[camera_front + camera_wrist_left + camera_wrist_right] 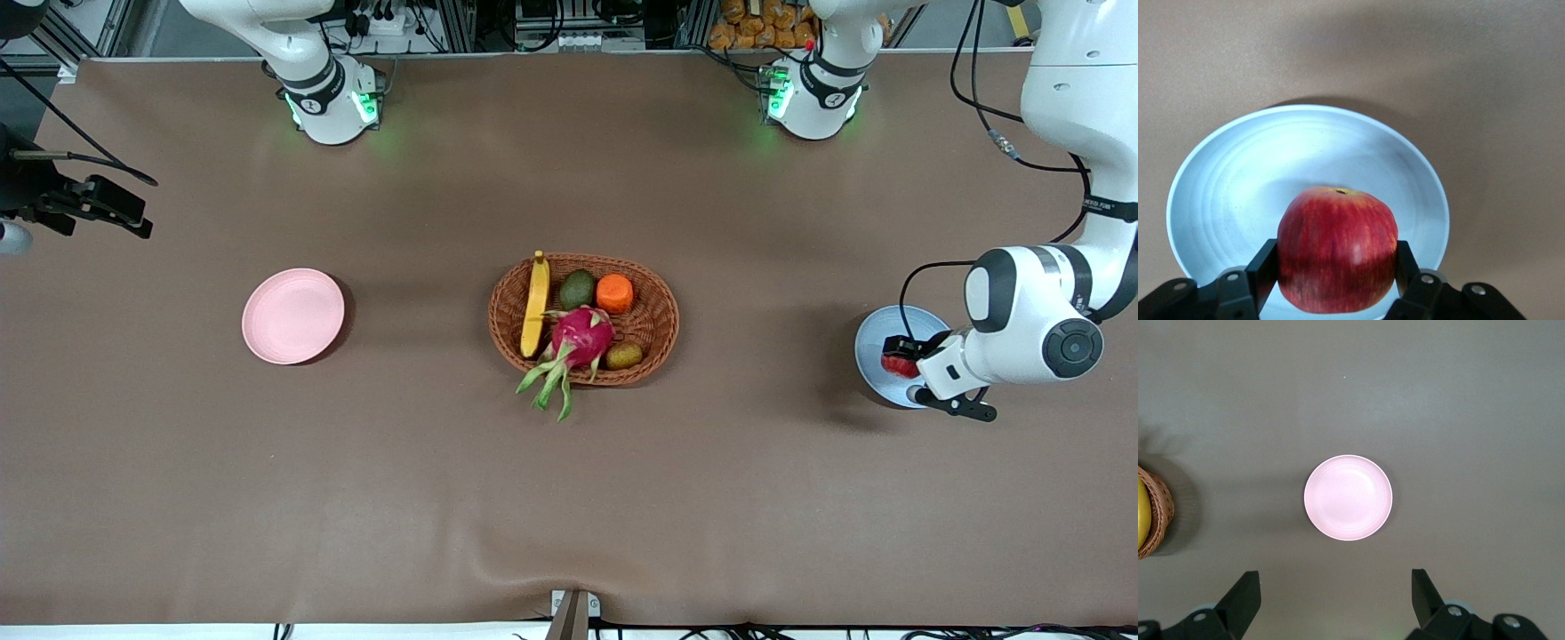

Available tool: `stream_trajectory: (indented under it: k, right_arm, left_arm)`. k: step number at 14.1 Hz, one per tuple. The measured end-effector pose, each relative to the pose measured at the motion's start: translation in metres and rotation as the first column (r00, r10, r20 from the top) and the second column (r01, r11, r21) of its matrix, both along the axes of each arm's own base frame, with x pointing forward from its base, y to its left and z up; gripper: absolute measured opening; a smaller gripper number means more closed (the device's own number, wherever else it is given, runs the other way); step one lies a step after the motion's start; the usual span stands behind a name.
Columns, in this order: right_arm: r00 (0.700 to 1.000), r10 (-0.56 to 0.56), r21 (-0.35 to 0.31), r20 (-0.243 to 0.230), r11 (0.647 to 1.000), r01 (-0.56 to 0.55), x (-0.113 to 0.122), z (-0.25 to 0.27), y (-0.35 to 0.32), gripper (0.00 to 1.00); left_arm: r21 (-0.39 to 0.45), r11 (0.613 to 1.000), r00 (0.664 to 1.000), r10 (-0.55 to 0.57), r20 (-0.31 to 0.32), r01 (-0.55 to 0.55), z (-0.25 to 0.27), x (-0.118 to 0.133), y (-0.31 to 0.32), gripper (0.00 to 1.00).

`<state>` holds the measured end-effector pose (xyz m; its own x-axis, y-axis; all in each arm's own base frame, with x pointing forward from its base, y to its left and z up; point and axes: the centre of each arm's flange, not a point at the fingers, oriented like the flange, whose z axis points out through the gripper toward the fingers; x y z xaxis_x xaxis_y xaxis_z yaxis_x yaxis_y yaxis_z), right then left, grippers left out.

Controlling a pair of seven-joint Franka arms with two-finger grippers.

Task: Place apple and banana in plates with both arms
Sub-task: 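Lower the apple onto the blue plate and open the left gripper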

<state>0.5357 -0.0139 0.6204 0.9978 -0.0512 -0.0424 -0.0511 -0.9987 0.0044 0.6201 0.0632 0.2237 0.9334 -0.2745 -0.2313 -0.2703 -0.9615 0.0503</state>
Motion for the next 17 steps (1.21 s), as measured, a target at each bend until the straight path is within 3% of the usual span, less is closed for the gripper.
stream_trajectory:
  k: [4, 7, 8, 13, 17]
  right_arm:
    - [1.0, 0.002, 0.0, 0.002, 1.0, -0.002, 0.0, 0.001, 0.001, 1.0]
    - [1.0, 0.005, 0.0, 0.002, 1.0, -0.005, 0.0, 0.001, 0.003, 1.0]
    - [1.0, 0.008, 0.0, 0.002, 1.0, -0.008, 0.0, 0.001, 0.004, 1.0]
    - [1.0, 0.014, 0.0, 0.002, 1.0, -0.014, 0.0, 0.001, 0.008, 1.0]
    - [1.0, 0.014, 0.0, 0.003, 1.0, -0.014, 0.0, 0.001, 0.008, 1.0]
  left_arm:
    - [-0.007, 1.0, 1.0, -0.012, -0.004, 0.012, -0.006, -0.005, 0.007, 0.74]
    - [-0.008, 1.0, 1.0, -0.011, -0.004, 0.011, -0.006, -0.005, 0.009, 0.98]
    - [-0.008, 1.0, 1.0, -0.011, -0.004, 0.011, -0.006, -0.005, 0.008, 1.0]
    - [-0.01, 1.0, 0.999, -0.023, 0.023, 0.023, 0.003, 0.004, 0.002, 1.0]
    - [-0.019, 0.998, 0.996, -0.05, 0.078, 0.052, 0.048, 0.031, -0.018, 1.0]
